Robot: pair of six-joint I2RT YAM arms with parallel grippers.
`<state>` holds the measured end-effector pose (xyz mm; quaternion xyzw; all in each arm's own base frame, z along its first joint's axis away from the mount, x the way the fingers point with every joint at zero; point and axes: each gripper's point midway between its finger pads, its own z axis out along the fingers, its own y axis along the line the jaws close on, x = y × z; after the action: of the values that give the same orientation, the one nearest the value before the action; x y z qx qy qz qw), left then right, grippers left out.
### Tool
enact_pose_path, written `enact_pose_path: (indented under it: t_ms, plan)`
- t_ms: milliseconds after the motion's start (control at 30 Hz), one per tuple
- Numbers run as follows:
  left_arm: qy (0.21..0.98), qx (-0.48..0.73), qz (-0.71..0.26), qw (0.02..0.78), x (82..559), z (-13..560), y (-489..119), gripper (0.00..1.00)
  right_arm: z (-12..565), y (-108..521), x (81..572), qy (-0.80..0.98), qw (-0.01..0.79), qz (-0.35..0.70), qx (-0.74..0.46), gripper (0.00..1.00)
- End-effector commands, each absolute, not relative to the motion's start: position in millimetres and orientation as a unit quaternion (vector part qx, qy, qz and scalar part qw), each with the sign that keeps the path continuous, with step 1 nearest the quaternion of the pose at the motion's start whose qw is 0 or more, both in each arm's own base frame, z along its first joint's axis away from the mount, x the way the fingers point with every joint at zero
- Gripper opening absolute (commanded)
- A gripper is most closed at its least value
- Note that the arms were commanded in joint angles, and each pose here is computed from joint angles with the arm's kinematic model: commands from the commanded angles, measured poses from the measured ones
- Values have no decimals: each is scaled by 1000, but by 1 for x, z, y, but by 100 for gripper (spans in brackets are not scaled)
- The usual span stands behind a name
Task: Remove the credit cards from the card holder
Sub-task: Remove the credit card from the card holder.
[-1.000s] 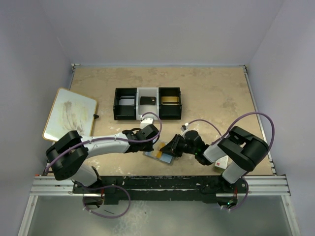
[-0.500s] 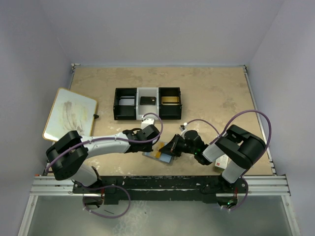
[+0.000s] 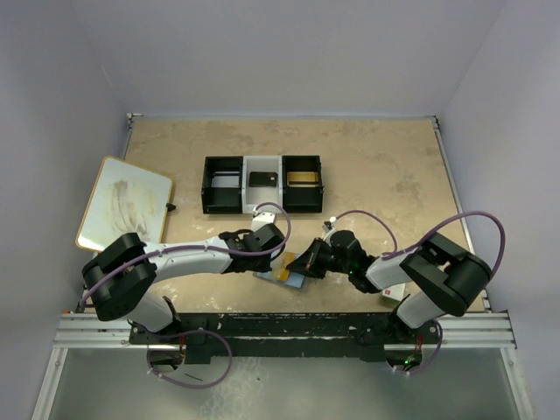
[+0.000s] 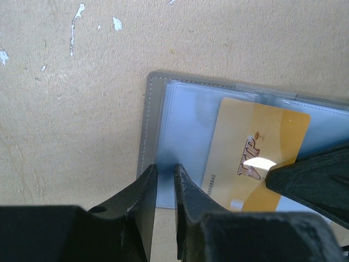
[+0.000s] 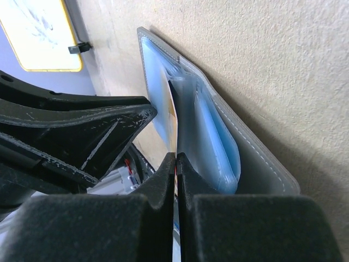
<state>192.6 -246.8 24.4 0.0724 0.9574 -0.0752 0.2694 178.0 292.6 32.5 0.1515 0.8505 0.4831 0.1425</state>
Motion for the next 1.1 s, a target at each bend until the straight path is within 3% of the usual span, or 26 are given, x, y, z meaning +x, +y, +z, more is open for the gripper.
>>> enact_pose_path:
  t_ms: [0,133,267,467,700,900,1067]
  plan:
    - [956,71,-62,279,194,28,-242,16,28,286,184,859,159,462,152,0]
    - [951,55,-69,295,199,40,-245,20,25,288,185,862,156,460,148,0]
    - [940,53,-99,323,211,66,-260,29,18,285,187,867,152,446,162,1]
    - [934,69,-139,321,218,74,-290,31,16,286,188,869,150,441,165,6]
    - [947,81,-131,282,199,35,-283,18,15,286,188,865,148,447,173,10]
    - [952,76,-129,267,189,20,-274,14,14,291,186,862,137,458,167,14]
    - [956,76,-121,257,184,14,-269,12,24,289,186,843,153,484,176,27]
